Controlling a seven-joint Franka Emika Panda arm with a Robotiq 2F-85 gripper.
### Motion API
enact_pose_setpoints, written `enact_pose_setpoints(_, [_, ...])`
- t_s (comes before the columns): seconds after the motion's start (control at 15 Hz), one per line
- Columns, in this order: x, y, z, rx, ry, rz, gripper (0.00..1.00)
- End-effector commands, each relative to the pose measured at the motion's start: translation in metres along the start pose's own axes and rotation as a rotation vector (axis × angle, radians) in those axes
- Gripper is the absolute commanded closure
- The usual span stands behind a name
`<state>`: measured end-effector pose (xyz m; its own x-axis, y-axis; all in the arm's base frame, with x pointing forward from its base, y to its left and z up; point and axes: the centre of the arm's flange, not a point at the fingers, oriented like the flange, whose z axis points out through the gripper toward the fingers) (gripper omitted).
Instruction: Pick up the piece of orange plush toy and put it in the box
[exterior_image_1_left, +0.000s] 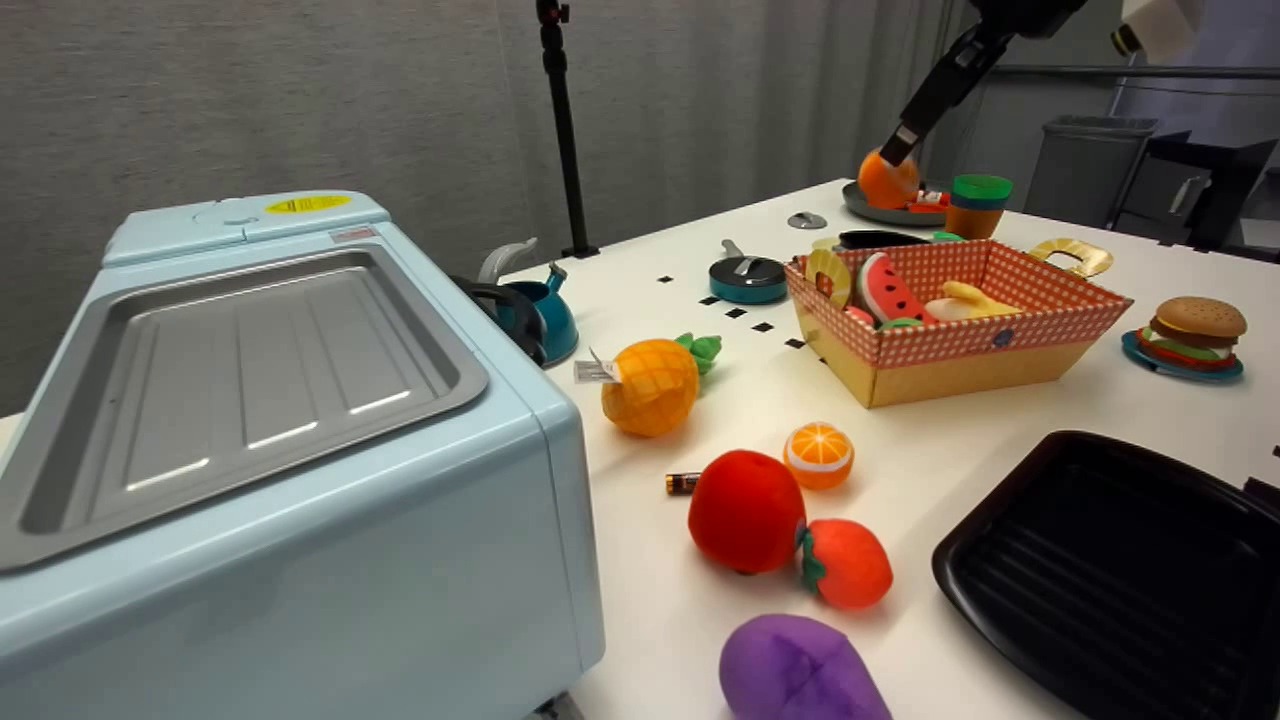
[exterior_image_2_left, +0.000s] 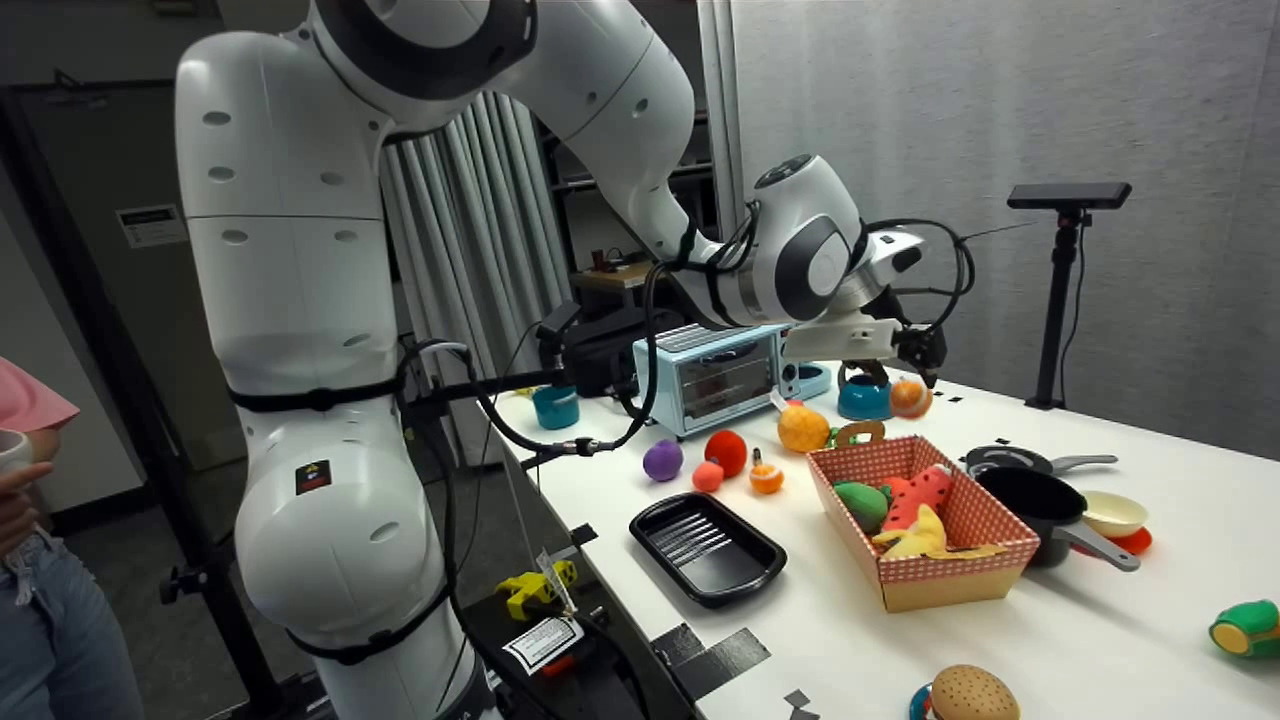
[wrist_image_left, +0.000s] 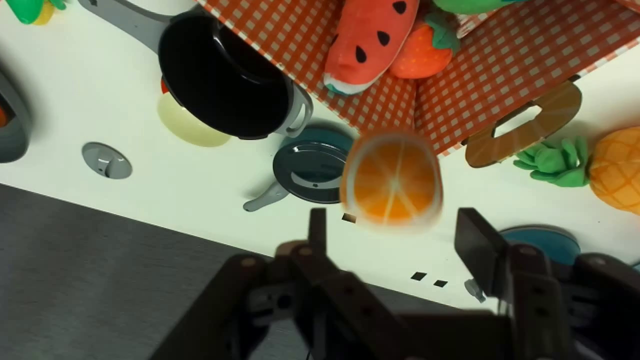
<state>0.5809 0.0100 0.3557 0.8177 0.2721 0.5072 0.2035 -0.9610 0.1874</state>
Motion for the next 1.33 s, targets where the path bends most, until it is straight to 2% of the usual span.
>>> enact_pose_setpoints(0.0, [-0.011,-0.003,-0.016,0.007,0.039,0.018,0.02])
enact_pose_setpoints(0.87, [-0.011,-0.039,-0.024,0.054,0.057,-0.038,0.00])
enact_pose_setpoints(0.93, [-0.005,-0.032,-0.014,0.035,0.041,-0.037,0.00])
enact_pose_setpoints(1.27, [-0.006,-0.033,-0.012,0.038,0.037,-0.039,0.00])
